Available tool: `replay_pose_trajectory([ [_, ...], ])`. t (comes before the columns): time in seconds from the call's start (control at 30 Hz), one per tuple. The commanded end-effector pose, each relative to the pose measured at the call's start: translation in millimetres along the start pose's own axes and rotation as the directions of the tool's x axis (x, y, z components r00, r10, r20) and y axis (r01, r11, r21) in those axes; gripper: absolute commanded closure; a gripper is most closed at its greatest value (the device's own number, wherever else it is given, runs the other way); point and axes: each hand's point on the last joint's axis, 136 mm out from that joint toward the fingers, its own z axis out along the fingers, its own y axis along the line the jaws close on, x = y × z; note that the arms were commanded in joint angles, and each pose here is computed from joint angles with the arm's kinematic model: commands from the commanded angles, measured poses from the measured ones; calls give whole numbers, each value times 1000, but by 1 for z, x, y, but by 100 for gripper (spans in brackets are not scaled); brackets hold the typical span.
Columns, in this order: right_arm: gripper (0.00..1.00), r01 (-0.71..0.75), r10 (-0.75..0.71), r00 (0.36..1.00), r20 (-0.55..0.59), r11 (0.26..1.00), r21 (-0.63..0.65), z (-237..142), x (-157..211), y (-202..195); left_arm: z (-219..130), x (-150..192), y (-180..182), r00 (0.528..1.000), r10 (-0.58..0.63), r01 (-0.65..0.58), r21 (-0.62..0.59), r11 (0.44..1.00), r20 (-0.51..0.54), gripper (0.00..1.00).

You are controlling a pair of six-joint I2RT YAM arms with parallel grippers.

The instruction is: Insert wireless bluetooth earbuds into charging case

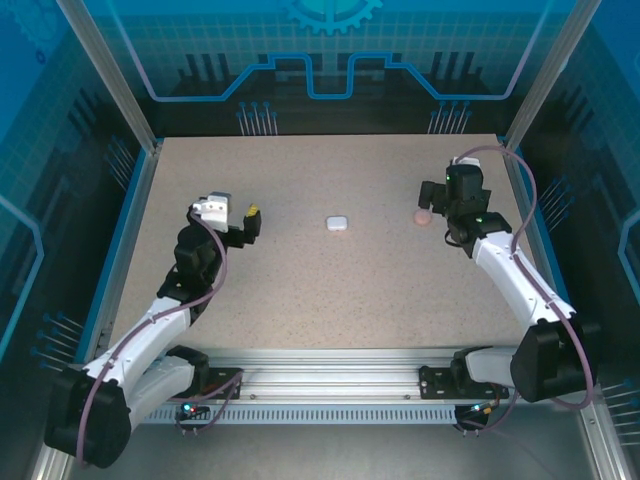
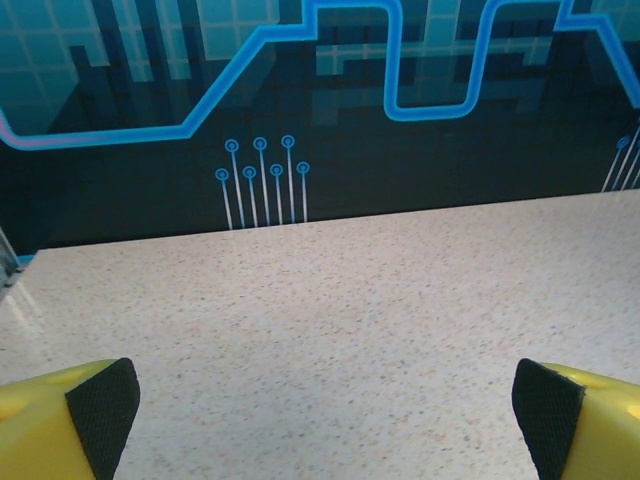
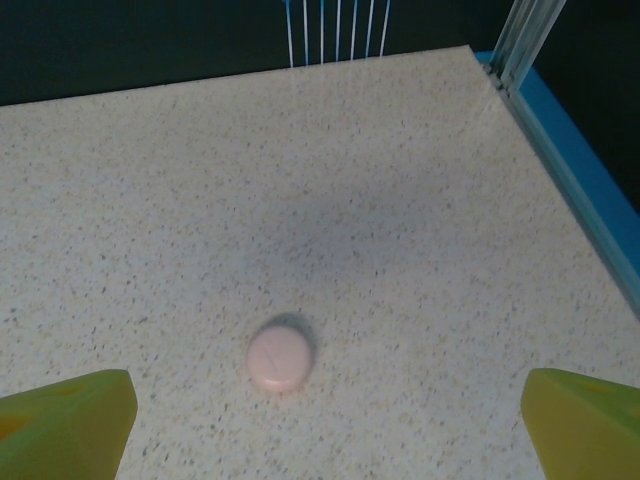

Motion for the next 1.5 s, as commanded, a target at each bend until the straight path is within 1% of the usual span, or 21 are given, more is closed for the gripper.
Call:
replay_pose_trajectory([
  [0.0,0,50,-52,994,96,998,28,6,-23,-4,1,8,9,995,99,-99,-44,994,-5,1],
  [0.07,0,112,-112,988,102,994,8,14,-14,1,7,24,10,994,103,-105,-46,993,-48,1],
  [0.13,0,150,-149,980,129,989,1,19,-5,3,11,38,7,993,100,-102,-29,994,-63,1],
  [0.23,0,197,-195,968,155,980,8,27,16,0,17,62,10,992,64,-69,-45,997,-110,1],
  [0.33,0,222,-222,962,158,975,18,35,33,-5,20,81,18,993,23,-33,-83,996,-115,1],
  [0.43,0,210,-207,965,159,978,3,43,43,-4,24,99,24,988,29,-46,-107,993,-153,1],
  [0.5,0,214,-210,968,138,977,-12,50,53,-1,25,102,27,991,26,-42,-113,993,-134,1],
  [0.6,0,175,-164,974,158,983,-55,53,67,3,27,107,32,994,-1,-13,-122,992,-113,1],
  [0.63,0,187,-175,972,158,980,-68,54,74,5,27,108,34,994,-12,-1,-115,993,-111,1],
  [0.7,0,192,-171,965,200,977,-91,51,87,7,30,112,37,994,-31,20,-108,994,-106,1],
  [0.73,0,177,-152,959,239,981,-86,49,92,4,31,116,38,993,-39,28,-99,995,-108,1],
  [0.77,0,156,-133,958,252,985,-71,50,97,0,32,119,38,993,-47,37,-96,995,-110,1],
  [0.83,0,142,-118,951,284,988,-66,50,98,-2,36,124,37,992,-49,41,-73,996,-119,1],
  [1.0,0,189,-155,954,256,975,-114,59,104,10,46,133,30,987,-36,33,-24,999,-156,1],
  [1.03,0,187,-154,953,261,977,-107,63,107,10,48,136,30,983,-39,37,-17,999,-177,1],
  [1.07,0,182,-152,950,272,979,-88,66,105,8,49,135,30,984,-40,38,-14,999,-172,1],
  [1.1,0,175,-150,965,214,980,-99,69,109,8,50,135,30,982,-44,44,-6,999,-182,1],
  [1.13,0,162,-131,966,224,979,-122,70,107,7,52,137,30,980,-50,51,-1,999,-194,1],
  [1.23,0,150,-121,969,215,981,-126,71,107,4,58,138,34,970,-81,85,10,996,-228,1],
  [1.33,0,146,-116,971,210,980,-134,72,107,4,63,141,46,954,-145,143,-27,989,-262,1],
  [1.47,0,144,-113,971,208,980,-136,72,108,4,64,141,49,951,-160,159,-26,987,-265,1],
])
